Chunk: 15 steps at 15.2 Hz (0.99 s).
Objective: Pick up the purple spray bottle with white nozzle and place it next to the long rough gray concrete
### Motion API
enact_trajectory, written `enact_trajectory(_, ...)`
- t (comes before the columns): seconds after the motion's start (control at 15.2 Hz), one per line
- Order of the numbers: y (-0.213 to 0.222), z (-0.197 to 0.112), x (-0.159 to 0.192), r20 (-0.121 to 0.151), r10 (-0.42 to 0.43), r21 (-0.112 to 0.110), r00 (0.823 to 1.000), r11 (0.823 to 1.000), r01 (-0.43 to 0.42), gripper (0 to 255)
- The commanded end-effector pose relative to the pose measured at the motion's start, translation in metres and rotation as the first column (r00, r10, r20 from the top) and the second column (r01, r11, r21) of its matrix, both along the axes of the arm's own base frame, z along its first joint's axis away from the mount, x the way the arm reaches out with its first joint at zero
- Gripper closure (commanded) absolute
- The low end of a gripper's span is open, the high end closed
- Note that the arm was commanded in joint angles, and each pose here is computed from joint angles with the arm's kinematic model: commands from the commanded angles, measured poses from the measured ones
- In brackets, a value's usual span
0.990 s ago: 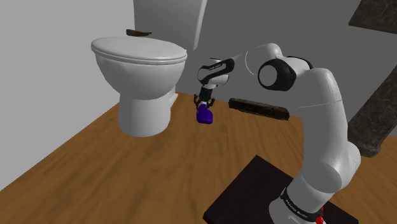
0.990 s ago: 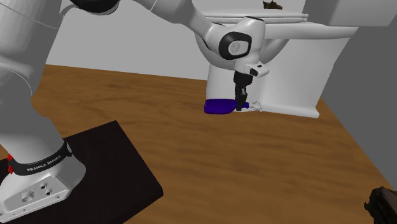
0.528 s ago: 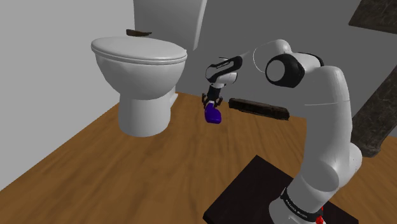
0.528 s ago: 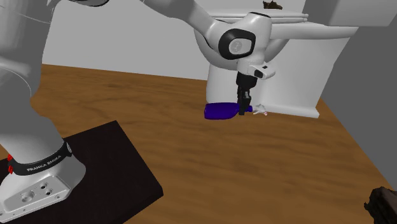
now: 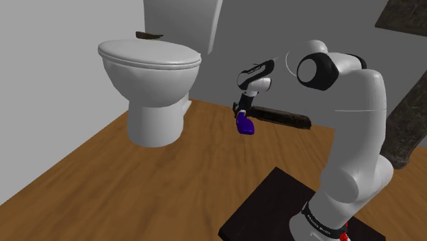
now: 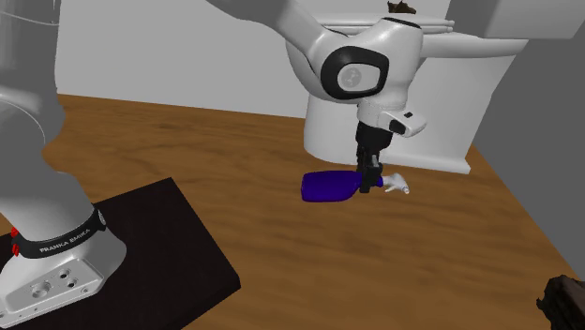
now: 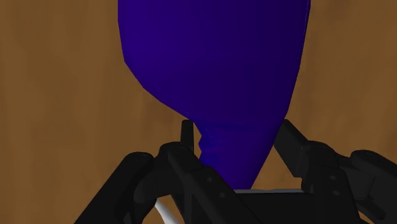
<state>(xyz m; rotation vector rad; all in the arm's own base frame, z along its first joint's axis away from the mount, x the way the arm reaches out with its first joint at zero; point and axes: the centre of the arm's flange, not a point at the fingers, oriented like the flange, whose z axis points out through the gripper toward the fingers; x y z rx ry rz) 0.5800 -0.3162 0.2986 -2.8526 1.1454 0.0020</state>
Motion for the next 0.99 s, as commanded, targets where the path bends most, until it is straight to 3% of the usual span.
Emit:
enact_trajectory(0.0,-0.021,0.000,-0.018,0.001,0.001,0.000,1.000,1.000,-0.001,255)
enact_trajectory(0.92,-0.161,0.001,-0.138,0.001,0.001,0.000,1.000,1.000,-0.001,255)
